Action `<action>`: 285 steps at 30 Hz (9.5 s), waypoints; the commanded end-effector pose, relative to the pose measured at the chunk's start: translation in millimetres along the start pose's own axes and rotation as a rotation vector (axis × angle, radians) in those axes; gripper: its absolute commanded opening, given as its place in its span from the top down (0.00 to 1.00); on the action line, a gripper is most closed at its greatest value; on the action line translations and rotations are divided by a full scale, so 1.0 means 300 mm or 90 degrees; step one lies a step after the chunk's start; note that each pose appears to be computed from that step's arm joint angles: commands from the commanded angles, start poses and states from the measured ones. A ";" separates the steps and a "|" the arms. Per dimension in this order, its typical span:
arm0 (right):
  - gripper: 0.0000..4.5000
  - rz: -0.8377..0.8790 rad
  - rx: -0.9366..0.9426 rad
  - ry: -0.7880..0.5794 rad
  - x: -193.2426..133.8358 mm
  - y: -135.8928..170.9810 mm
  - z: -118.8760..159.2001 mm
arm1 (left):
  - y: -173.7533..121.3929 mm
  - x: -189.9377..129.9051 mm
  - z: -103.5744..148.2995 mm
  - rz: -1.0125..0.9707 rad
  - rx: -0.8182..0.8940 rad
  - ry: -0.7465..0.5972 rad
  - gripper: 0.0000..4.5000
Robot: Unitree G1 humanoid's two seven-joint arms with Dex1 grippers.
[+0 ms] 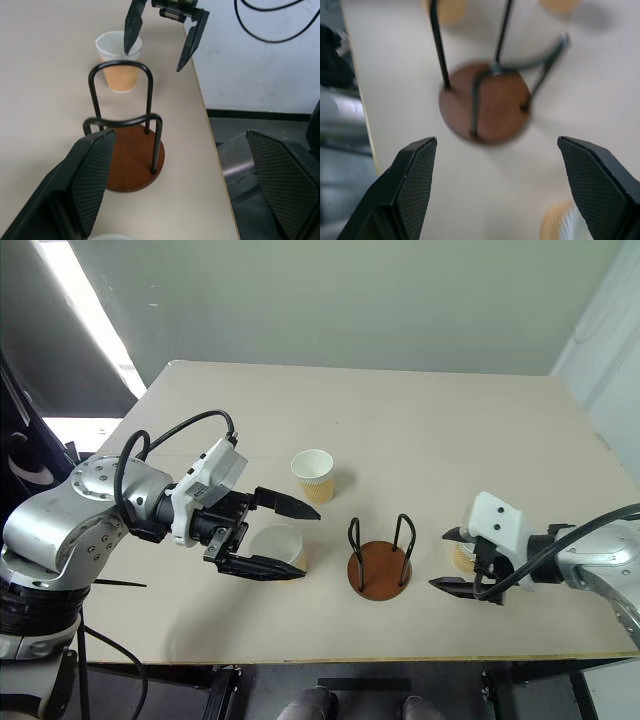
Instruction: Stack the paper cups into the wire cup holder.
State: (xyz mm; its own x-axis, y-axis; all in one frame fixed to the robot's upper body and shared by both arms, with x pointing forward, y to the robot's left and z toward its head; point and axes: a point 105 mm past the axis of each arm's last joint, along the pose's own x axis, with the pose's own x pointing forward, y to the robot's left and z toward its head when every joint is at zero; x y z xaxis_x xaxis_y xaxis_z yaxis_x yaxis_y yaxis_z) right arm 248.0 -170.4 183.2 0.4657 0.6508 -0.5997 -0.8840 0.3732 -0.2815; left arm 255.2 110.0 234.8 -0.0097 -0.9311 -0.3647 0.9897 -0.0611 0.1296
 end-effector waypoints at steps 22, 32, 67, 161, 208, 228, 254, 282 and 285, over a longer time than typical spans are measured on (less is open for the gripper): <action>0.38 -0.021 -0.128 0.118 0.018 -0.137 -0.149 | -0.014 -0.009 0.029 0.016 0.038 0.020 0.00; 0.99 -0.009 -0.136 0.100 -0.011 -0.137 -0.114 | 0.018 -0.047 0.012 0.057 0.044 0.037 0.00; 0.99 0.109 -0.311 -0.106 -0.014 0.043 0.381 | 0.046 -0.068 -0.009 0.090 0.039 0.003 0.00; 0.40 0.084 -0.107 -0.236 -0.121 -0.013 0.411 | 0.004 -0.074 -0.246 0.143 0.201 0.365 0.00; 0.39 0.168 -0.191 -0.203 -0.114 0.039 0.332 | 0.062 -0.148 0.018 0.134 0.198 0.208 0.99; 0.39 0.102 -0.162 -0.190 -0.155 0.020 0.342 | 0.072 -0.043 0.237 -0.044 0.280 0.081 0.99; 0.39 -0.052 -0.144 -0.200 -0.294 -0.007 0.377 | 0.110 0.161 0.154 -0.210 0.334 0.138 0.99; 0.39 -0.066 -0.146 -0.186 -0.288 -0.025 0.366 | 0.140 0.212 0.160 -0.192 0.364 0.111 0.00; 0.39 -0.067 -0.149 -0.199 -0.287 -0.026 0.378 | 0.168 0.193 0.188 -0.134 0.373 0.100 0.00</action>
State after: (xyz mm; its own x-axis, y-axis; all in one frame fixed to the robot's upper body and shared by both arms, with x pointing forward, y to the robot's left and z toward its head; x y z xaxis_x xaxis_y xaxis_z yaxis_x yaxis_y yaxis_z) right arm 220.9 -155.0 310.5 0.4914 0.7986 -0.3476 -0.8301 0.3087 -0.4644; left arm 293.6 29.9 256.3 -0.1796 -0.7878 -0.5892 0.7360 -0.5050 0.4508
